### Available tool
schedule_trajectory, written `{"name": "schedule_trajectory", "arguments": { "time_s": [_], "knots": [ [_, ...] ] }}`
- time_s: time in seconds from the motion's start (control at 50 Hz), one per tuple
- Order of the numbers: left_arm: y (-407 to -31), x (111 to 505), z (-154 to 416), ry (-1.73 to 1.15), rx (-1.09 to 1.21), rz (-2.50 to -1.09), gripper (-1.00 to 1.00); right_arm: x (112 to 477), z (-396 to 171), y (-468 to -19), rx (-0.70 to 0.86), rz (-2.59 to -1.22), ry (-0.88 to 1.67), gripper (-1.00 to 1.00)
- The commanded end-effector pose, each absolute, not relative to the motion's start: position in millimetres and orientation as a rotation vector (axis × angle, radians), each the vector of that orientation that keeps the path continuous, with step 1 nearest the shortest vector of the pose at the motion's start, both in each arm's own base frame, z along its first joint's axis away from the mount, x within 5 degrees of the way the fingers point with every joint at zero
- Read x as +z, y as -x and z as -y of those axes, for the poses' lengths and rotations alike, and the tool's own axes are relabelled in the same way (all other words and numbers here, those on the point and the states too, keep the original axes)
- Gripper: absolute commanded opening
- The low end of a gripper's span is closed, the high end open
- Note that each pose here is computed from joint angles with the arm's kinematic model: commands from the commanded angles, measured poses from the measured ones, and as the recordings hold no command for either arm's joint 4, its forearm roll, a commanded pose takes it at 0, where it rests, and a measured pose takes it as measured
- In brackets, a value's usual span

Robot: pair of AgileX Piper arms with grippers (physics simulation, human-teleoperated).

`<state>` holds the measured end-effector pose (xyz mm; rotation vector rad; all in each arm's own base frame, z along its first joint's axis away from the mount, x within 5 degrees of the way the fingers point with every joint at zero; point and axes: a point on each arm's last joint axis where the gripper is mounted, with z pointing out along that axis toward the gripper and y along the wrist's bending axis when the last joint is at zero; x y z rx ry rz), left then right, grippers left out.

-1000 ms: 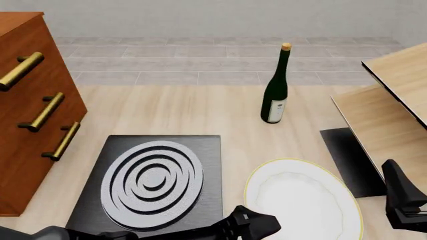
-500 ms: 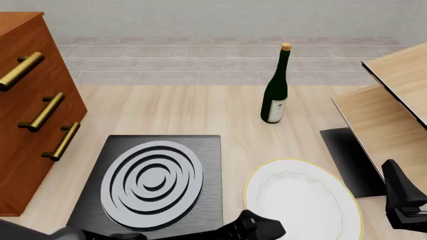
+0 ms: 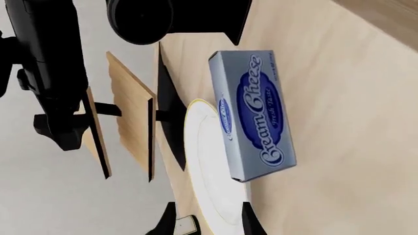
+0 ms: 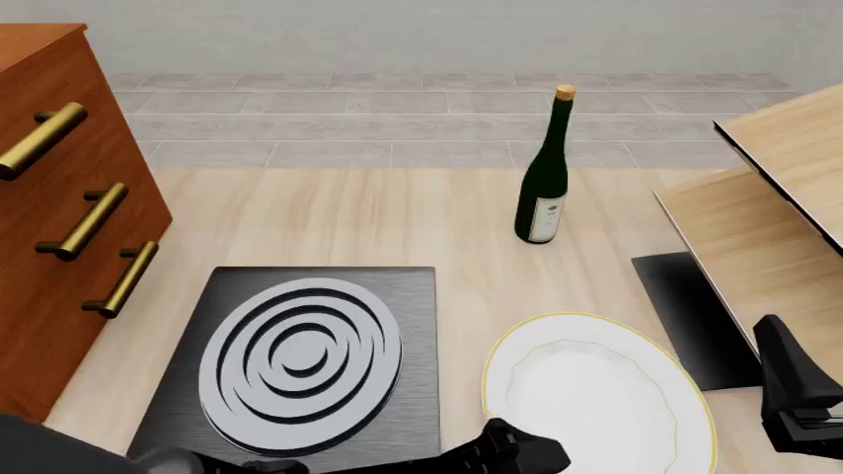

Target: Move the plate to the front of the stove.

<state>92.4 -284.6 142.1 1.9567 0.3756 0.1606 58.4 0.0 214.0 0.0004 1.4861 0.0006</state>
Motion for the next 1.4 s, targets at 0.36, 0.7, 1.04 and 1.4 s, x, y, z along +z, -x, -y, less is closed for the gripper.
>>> {"name": "schedule_trajectory", "arguments": {
  "time_s": [0.36,0.7,1.04,1.4],
  "knots": [
    [-96,130,294,-1.974,0.146,-0.399,1.00,214,0,-58,0.001,-1.486,0.000,1.00],
    [-98,129,299,-1.969,0.137,-0.418,1.00,214,0,-58,0.001,-1.486,0.000,1.00],
    [-101,121,299,-1.977,0.137,-0.439,1.00,214,0,-58,0.001,-1.486,0.000,1.00],
    [-104,112,304,-1.996,0.132,-0.453,1.00,214,0,-58,0.001,-1.486,0.000,1.00]
  ]
}}
